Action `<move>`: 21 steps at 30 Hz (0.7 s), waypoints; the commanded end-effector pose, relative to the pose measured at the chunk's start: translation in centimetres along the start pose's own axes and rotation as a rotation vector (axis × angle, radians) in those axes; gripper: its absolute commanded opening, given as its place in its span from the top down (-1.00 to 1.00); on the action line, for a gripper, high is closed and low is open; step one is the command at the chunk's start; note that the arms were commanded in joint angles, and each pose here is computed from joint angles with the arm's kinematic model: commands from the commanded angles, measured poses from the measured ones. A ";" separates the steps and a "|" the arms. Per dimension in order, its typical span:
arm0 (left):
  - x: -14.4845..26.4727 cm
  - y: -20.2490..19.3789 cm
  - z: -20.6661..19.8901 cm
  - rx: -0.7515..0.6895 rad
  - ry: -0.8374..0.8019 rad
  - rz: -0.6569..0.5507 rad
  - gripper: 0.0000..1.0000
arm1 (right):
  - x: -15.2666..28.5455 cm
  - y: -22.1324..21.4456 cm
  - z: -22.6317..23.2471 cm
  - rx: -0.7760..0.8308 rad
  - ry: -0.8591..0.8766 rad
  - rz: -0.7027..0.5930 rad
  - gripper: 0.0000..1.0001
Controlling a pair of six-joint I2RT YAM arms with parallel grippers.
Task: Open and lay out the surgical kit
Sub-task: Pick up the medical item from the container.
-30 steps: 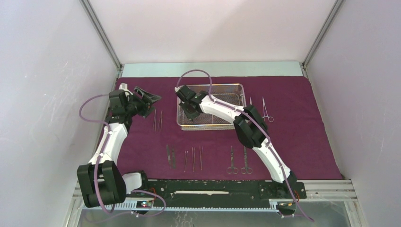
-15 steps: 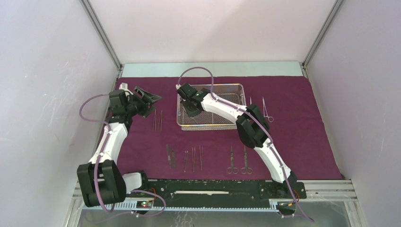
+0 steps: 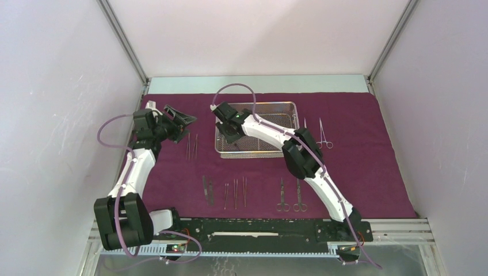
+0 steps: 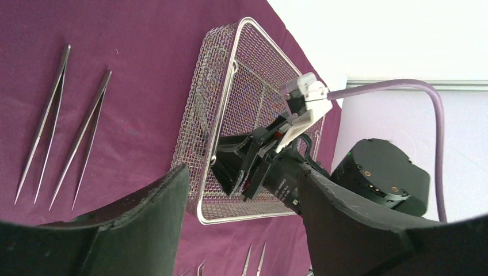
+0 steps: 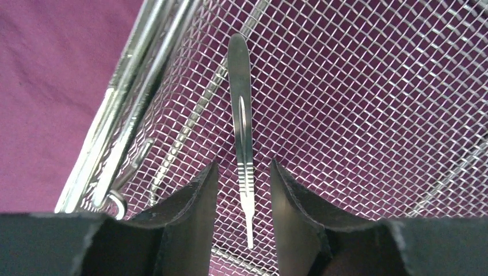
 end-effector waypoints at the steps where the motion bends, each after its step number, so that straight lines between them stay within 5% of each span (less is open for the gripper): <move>1: -0.1 -0.3 0.5 -0.023 -0.021 0.006 -0.46 | -1.6 0.5 0.0 0.048 -0.018 -0.020 0.18; 10: -0.1 -0.2 0.4 -0.023 -0.025 0.009 -0.47 | -2.4 -0.8 -1.0 0.014 -0.056 0.027 0.80; 21: 0.0 -0.3 0.3 -0.025 -0.029 0.009 -0.47 | 3.0 2.7 -1.5 -0.029 -0.030 -0.094 0.87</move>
Point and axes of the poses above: each gripper's point midway between its finger pads, its own x axis back along the fingers, its own z axis along the line the jaws close on, y = z × x, the point moved 10 cm from there along x, back along the fingers, and after that the axes turned 7 degrees about -x, right-handed, at the moved point
